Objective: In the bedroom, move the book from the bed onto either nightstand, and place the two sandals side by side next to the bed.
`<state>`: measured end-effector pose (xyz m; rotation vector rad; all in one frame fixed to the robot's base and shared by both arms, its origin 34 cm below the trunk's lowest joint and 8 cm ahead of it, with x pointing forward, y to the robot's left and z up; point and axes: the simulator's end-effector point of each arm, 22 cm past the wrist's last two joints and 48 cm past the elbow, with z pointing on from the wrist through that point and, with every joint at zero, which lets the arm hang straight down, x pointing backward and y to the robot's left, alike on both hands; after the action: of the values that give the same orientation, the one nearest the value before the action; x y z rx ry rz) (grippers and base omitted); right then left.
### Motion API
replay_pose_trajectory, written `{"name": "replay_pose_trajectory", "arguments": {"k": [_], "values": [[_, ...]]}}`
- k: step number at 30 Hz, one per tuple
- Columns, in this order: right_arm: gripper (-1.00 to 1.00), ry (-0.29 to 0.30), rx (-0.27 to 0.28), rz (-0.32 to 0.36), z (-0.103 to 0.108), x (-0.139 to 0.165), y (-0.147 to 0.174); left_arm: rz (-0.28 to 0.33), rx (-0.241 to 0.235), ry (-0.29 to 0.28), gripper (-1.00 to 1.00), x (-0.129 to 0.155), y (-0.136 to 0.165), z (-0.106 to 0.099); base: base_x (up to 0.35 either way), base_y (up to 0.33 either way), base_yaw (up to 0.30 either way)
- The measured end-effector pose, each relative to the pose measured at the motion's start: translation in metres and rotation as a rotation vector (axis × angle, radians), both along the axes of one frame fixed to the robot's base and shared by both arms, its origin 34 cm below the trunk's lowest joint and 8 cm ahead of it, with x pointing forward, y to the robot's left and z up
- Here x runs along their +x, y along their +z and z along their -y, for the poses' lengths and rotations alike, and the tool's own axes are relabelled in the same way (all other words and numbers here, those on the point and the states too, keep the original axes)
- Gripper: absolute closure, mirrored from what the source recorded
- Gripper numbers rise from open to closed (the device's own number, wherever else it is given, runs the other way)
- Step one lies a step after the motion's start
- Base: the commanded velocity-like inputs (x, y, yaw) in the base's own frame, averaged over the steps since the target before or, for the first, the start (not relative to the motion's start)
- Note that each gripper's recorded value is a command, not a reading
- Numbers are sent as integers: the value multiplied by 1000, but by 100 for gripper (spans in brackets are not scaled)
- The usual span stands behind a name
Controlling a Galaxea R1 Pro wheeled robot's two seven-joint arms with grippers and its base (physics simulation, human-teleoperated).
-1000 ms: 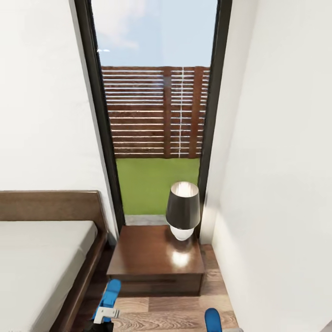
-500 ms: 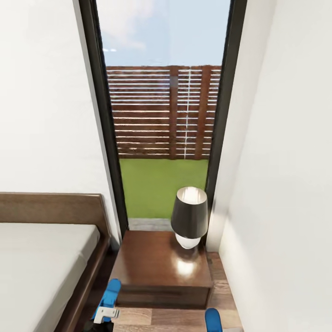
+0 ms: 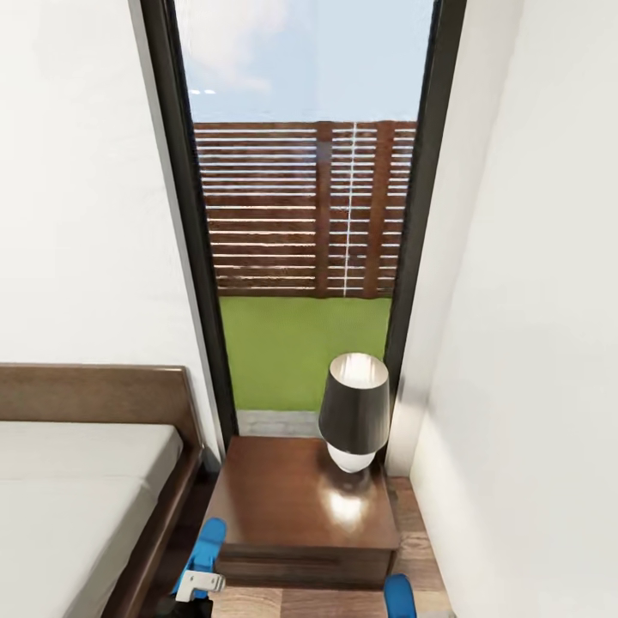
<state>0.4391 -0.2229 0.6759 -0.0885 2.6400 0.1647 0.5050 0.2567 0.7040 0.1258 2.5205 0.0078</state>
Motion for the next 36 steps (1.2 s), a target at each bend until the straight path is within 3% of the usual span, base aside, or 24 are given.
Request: {"name": "replay_pose_trajectory", "arguments": {"k": [24, 36], "values": [[100, -9, -2, 1, 3, 1, 0, -12, -7, 3, 100, -3, -2, 6, 46, 0, 0], [100, -9, -4, -2, 4, -1, -1, -100, 2, 15, 100, -36, -21, 6, 0, 0, 0]]}}
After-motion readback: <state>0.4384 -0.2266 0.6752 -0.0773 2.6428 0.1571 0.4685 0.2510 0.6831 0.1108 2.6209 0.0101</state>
